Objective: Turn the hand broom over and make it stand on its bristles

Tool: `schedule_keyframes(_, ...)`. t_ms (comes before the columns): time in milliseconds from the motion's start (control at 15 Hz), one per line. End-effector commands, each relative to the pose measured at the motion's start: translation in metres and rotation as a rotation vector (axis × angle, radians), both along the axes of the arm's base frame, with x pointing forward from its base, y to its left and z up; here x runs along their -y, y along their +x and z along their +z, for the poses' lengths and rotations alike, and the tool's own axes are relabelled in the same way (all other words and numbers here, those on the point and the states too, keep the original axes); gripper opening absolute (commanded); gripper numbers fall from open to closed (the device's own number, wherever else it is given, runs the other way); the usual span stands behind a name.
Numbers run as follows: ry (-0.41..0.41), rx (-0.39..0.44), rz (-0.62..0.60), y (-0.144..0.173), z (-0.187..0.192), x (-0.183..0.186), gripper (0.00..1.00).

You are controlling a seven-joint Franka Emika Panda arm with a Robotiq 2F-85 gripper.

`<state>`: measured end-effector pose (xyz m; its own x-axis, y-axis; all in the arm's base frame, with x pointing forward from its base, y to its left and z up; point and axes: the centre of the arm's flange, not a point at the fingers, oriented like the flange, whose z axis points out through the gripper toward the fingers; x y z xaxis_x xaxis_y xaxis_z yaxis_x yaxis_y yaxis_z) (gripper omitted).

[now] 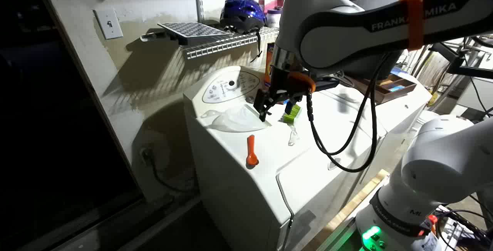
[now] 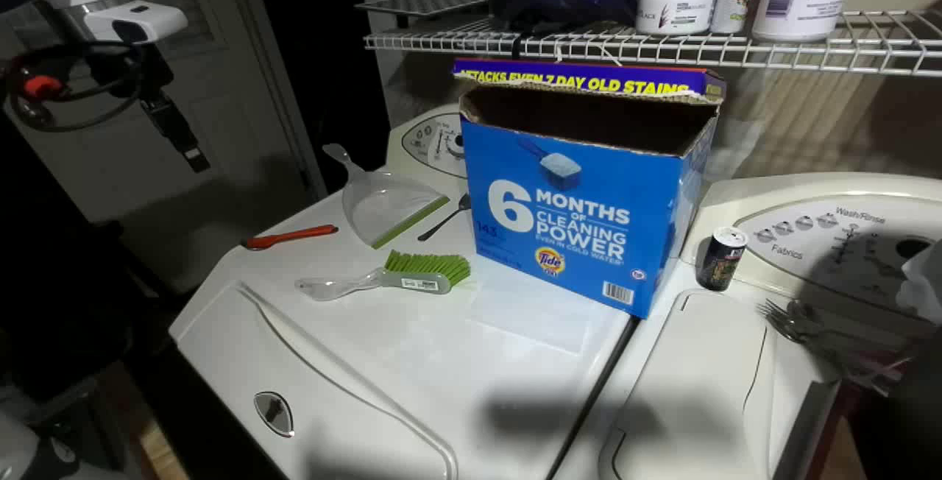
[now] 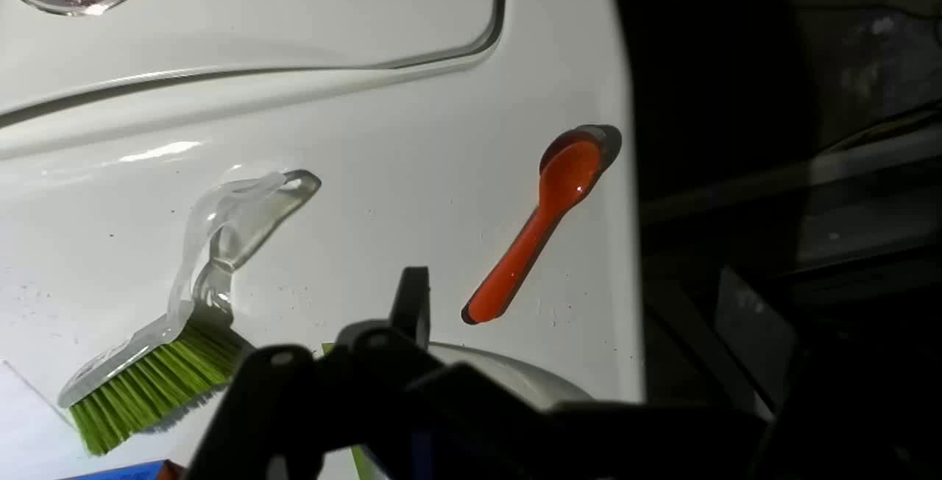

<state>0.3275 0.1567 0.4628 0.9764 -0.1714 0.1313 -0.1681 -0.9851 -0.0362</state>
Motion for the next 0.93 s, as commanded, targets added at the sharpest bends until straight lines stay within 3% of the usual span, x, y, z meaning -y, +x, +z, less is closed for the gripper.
schedule_keyframes(0,0.0,0.0,0.0,0.0,0.0,0.0,1.0)
schedule_keyframes(667,0.0,0.0,0.0,0.0,0.0,0.0,1.0)
schedule_keyframes(867,-0.035,-0.01,-0.066,0.009,-0.018,0.043,1.0)
